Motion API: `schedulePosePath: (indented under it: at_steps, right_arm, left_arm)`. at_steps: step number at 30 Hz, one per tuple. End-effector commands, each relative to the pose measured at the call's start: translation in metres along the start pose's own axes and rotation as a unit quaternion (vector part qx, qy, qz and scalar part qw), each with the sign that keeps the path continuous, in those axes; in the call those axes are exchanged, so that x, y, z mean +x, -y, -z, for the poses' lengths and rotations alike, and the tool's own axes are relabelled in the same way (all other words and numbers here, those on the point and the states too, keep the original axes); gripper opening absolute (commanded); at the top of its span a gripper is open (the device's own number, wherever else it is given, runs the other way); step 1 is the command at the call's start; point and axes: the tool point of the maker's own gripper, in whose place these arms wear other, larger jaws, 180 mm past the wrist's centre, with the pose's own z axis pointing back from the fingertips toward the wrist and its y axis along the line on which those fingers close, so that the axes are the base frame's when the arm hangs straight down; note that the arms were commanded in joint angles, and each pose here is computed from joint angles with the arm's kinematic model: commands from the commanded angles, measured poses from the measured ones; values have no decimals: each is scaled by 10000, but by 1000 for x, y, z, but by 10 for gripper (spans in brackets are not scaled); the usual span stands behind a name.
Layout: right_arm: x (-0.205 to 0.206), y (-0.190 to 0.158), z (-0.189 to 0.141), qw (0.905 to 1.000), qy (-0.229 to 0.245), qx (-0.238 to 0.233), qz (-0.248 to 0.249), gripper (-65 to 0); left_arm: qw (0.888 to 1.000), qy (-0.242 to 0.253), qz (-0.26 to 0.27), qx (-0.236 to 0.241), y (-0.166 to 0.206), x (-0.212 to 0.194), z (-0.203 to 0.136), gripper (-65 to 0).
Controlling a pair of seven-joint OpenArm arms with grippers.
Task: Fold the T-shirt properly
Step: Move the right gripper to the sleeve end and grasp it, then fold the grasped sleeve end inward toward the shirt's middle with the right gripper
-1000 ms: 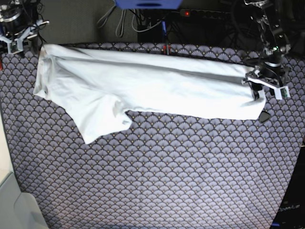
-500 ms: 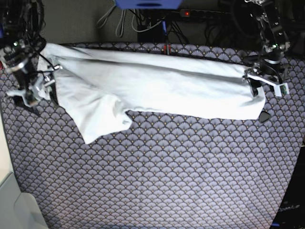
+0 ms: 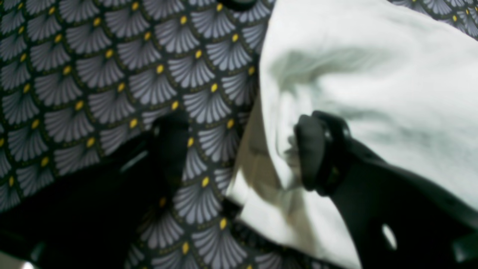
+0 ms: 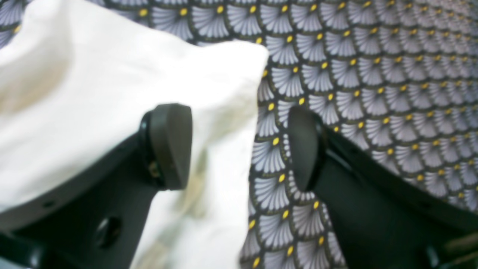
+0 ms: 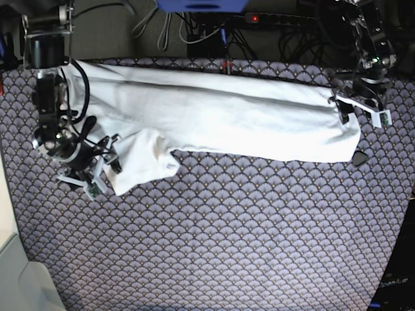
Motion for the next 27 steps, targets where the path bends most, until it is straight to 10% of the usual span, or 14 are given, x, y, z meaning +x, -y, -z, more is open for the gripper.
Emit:
schedulePosePath:
  at_steps: [1, 15, 27]
  right_arm:
    - [19, 17, -1, 9996, 259, -143, 27, -242]
    - [7, 22, 27, 9980, 269, 18, 567, -256]
    - [0, 5, 31, 9976, 210, 152, 648, -473]
  left_arm:
    - [9999, 134, 45, 31, -3, 9, -1, -222]
    - [9999, 133, 56, 25, -2, 9, -1, -223]
    - [9999, 120, 54, 5, -1, 9, 1, -224]
